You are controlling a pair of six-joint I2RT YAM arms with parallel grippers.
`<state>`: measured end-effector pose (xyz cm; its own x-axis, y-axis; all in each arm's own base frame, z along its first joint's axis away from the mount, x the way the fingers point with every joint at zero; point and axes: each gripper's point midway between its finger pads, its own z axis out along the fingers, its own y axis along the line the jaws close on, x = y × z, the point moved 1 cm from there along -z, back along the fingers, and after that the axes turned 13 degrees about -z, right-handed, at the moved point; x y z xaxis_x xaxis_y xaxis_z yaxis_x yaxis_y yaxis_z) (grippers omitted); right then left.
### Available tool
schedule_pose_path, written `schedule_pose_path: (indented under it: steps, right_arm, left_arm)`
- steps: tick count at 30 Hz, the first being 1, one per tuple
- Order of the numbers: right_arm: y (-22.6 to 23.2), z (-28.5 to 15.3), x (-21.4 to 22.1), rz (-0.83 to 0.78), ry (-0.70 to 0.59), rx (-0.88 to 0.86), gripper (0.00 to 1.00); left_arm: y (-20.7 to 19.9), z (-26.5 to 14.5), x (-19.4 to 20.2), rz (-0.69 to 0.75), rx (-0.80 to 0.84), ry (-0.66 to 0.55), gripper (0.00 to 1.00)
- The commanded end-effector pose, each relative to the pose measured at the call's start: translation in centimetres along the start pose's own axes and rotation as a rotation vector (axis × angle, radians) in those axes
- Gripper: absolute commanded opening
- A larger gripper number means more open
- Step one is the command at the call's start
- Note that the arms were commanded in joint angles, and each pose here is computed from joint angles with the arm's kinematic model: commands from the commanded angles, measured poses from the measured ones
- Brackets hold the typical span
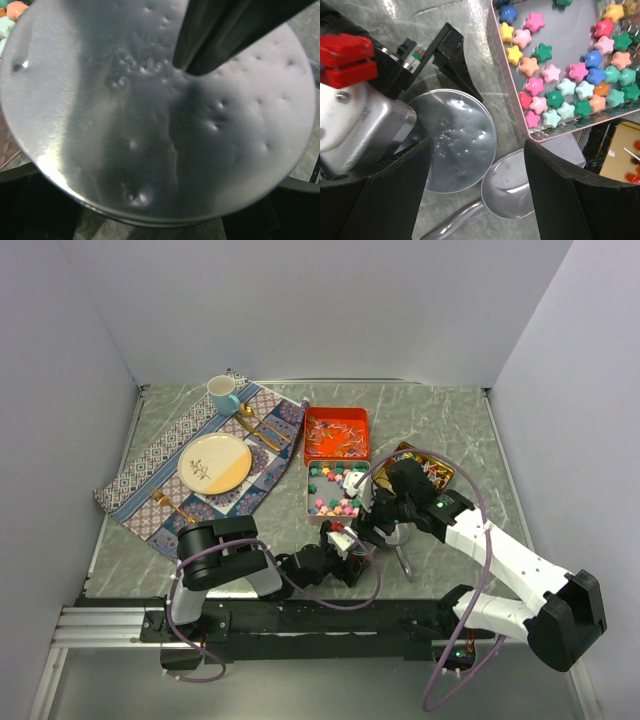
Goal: Pack the candies
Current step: Screw the bottle lid onto the packing bottle.
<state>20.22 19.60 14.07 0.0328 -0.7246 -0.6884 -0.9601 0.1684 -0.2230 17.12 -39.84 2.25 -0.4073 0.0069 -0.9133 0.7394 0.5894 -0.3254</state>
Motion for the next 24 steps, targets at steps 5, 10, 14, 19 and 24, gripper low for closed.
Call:
schedule_pose_path:
  steps: [5, 10, 14, 19, 24]
  right_arm:
    - [1.0, 1.8, 2.1, -0.007, 0.055, -0.05, 0.81]
    - [1.4, 2.3, 3.4, -0.021, 0.103, -0.073, 0.82]
    - [1.7, 2.3, 3.9, -0.022, 0.123, -0.091, 0.82]
    - [2.4, 2.4, 4.6, -0.017, 0.14, -0.117, 0.82]
    - [3.6, 2.1, 5.3, -0.035, 0.144, -0.137, 0.82]
  left_arm:
    - [4.3, -5.5, 9.9, -0.026, -0.156, 0.385, 0.97]
    - [4.4, -6.5, 10.6, -0.143, -0.254, 0.449, 0.97]
    - [3.5, -8.6, 10.8, -0.193, -0.216, 0.475, 0.97]
    - [4.4, -9.0, 13.3, -0.144, -0.267, 0.55, 0.97]
    - [7.9, -8.6, 16.4, -0.066, -0.428, 0.572, 0.96]
